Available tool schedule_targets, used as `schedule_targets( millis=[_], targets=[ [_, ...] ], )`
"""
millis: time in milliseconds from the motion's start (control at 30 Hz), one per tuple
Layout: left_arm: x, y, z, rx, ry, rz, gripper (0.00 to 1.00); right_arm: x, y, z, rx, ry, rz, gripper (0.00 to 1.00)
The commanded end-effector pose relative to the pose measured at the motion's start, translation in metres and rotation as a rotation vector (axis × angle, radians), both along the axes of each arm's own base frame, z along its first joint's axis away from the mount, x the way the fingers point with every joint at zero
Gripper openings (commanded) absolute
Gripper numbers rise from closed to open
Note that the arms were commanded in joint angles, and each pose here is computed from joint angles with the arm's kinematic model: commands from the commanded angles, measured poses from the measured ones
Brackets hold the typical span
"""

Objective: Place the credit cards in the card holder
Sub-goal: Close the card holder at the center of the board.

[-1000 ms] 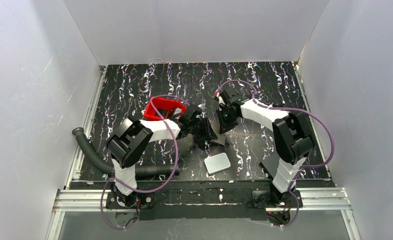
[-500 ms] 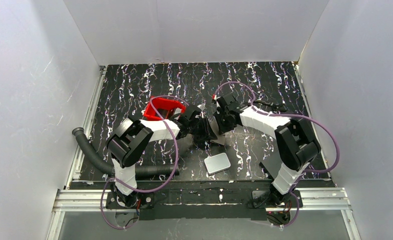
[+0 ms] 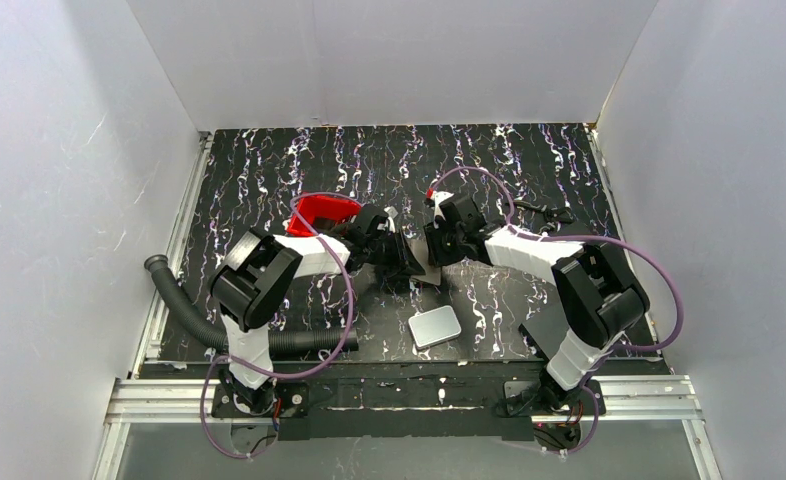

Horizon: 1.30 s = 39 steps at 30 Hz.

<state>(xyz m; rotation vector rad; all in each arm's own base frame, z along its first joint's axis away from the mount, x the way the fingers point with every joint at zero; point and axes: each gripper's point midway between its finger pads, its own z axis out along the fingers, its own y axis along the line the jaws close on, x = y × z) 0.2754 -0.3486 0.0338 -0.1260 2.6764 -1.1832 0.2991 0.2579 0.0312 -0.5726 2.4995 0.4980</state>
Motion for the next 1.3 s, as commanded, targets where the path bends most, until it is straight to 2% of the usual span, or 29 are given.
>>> schedule_targets(
  millis=[0, 200, 333, 600, 767, 833, 933, 1000, 1100, 1167, 1233, 1267],
  targets=[
    [-0.029, -0.030, 0.010, -0.099, 0.001, -0.149, 0.00, -0.090, 0.034, -0.079, 0.078, 0.345, 0.165, 0.40],
    [-0.032, -0.031, 0.009, -0.110, 0.014, -0.162, 0.00, -0.094, 0.036, -0.080, 0.072, 0.387, 0.179, 0.40],
    [-0.033, -0.028, 0.006, -0.100, 0.018, -0.155, 0.00, -0.090, 0.042, -0.053, 0.089, 0.386, 0.207, 0.41],
    [-0.027, -0.007, -0.007, -0.020, -0.020, -0.060, 0.00, -0.069, 0.012, 0.006, 0.075, 0.315, 0.112, 0.75],
    [-0.026, 0.000, -0.013, 0.013, -0.032, -0.033, 0.00, -0.051, 0.007, 0.041, 0.069, 0.179, 0.077, 0.78],
    [-0.025, 0.000, -0.013, 0.013, -0.026, -0.024, 0.00, -0.040, 0.005, 0.050, 0.081, 0.096, 0.051, 0.72],
    [-0.023, -0.001, -0.010, 0.016, -0.021, -0.011, 0.00, -0.029, 0.010, 0.068, 0.120, -0.013, 0.028, 0.51],
    [-0.022, 0.001, -0.009, 0.027, -0.023, -0.003, 0.00, -0.019, 0.002, 0.076, 0.103, -0.073, -0.039, 0.48],
    [-0.022, 0.003, -0.010, 0.041, -0.026, 0.004, 0.00, -0.011, -0.026, 0.075, -0.006, -0.074, -0.211, 0.23],
    [-0.021, 0.003, -0.011, 0.043, -0.024, 0.002, 0.00, -0.016, -0.030, 0.074, -0.017, -0.061, -0.262, 0.22],
    [-0.021, 0.003, -0.013, 0.045, -0.018, 0.004, 0.00, -0.019, -0.034, 0.070, -0.022, -0.053, -0.309, 0.32],
    [-0.021, 0.003, -0.013, 0.045, -0.018, 0.004, 0.00, -0.019, -0.037, 0.066, -0.042, -0.045, -0.319, 0.32]
  ],
)
